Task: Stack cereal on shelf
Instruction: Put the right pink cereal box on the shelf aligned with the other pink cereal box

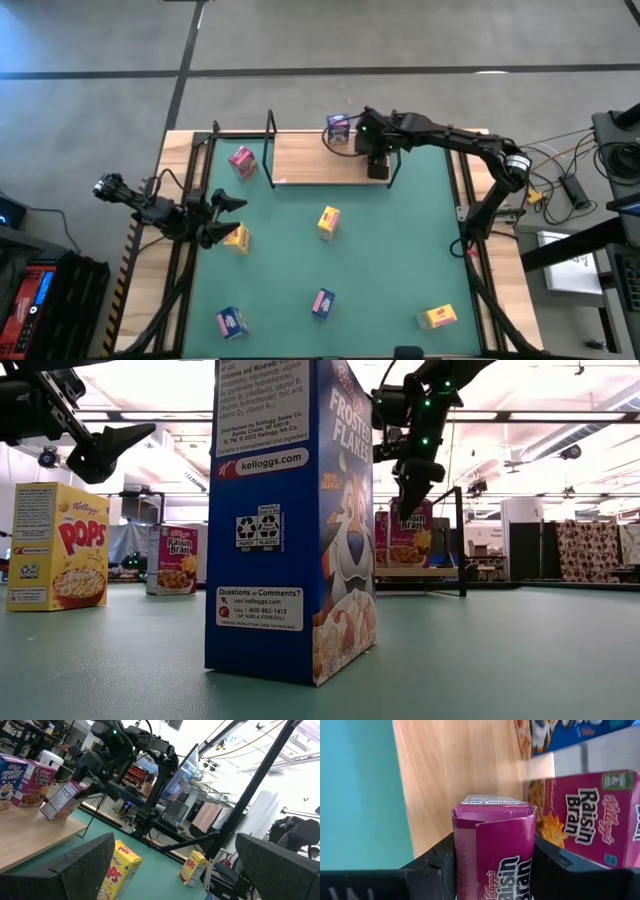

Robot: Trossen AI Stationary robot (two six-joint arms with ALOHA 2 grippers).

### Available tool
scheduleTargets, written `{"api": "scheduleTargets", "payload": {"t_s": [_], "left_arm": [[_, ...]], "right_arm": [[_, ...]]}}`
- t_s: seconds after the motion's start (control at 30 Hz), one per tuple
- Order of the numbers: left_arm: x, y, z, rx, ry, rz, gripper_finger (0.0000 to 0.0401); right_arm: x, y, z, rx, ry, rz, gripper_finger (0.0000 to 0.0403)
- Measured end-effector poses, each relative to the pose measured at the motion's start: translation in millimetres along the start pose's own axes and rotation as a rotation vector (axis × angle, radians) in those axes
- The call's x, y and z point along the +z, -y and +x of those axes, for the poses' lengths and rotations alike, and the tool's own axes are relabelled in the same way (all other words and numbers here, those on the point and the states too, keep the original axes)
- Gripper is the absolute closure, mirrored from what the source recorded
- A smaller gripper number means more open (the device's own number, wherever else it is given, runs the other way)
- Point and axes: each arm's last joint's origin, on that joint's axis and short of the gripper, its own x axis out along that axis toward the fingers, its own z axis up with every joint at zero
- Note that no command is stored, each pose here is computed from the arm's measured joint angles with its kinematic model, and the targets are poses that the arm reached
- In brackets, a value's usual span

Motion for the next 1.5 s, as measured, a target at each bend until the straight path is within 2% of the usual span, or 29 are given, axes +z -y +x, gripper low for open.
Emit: {"api": "scheduleTargets", "payload": {"t_s": [0.2,0.5,0.67,0.87,0.97,1.5], "left_arm": [[0,0,0,0.0,0.0,0.0,0.0003],[0,0,0,0.0,0.0,0.0,0.0003],[0,0,0,0.0,0.0,0.0,0.0003],[0,0,0,0.0,0.0,0.0,0.0003],[0,0,0,0.0,0.0,0.0,0.0003],[0,0,0,0.0,0.0,0.0,0.0003]], "right_arm": [[6,7,-9,0.06,0.081,0.065,0.0234],[4,9,-7,0.053,0.061,0.088,0.0234],[5,10,6,0.059,0.027,0.105,0.0224],[6,9,21,0.073,-0.011,0.098,0.0194],[5,10,21,0.045,-0.022,0.081,0.0186],[11,21,12,-0.011,0.017,0.032,0.0184]]}}
